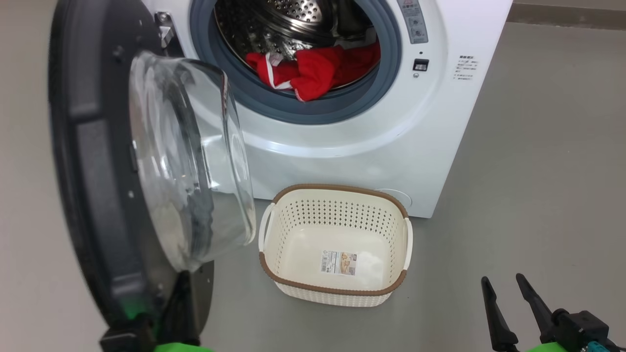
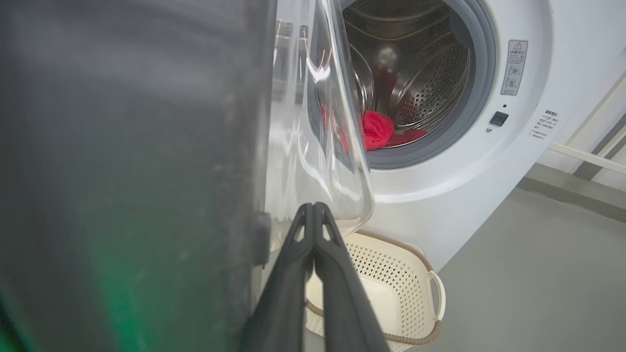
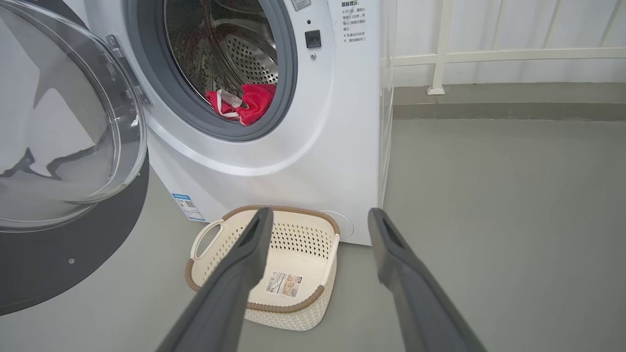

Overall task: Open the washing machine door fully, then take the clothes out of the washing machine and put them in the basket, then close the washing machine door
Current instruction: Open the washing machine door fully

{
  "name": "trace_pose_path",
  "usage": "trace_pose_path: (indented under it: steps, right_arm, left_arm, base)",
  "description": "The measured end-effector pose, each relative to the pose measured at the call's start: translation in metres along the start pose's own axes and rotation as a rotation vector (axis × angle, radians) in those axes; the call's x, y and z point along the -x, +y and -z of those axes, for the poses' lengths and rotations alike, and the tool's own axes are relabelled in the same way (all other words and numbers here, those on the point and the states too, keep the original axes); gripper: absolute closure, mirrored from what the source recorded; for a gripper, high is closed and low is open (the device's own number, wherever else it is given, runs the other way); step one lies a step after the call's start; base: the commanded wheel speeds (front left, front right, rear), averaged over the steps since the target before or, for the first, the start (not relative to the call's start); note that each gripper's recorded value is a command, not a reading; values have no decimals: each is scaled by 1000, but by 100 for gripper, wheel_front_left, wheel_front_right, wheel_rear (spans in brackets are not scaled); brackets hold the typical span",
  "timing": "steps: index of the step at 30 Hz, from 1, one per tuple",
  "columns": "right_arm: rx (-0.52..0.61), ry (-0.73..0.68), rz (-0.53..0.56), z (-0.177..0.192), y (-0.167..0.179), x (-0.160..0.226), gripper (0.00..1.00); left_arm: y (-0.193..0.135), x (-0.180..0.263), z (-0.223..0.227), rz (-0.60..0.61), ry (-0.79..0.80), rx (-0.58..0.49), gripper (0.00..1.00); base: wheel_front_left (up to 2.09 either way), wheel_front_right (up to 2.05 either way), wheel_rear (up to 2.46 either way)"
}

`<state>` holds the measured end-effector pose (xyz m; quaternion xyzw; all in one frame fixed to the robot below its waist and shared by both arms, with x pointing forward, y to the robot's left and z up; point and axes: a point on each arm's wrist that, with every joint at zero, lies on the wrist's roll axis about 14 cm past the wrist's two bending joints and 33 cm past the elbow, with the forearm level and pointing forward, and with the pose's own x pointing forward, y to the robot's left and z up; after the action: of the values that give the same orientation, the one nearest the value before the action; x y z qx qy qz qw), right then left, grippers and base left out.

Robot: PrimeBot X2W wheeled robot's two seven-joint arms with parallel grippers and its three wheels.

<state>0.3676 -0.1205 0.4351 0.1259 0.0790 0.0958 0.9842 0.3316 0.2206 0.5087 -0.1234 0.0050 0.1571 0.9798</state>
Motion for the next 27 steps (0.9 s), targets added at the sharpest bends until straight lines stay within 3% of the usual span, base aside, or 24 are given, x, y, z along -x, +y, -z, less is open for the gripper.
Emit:
trace_pose_path:
  steps: [12,27]
  right_arm:
    - [11,8,-16,2,3,-11,0]
    - [30,12,-9,5,-3,-32,0]
  left_arm:
    - [72,-1,-11,-220,-38,9,100]
    - [128,-15,-24,-343,-85,-66,100]
  base:
    - [0,0,0]
    - [0,0,0]
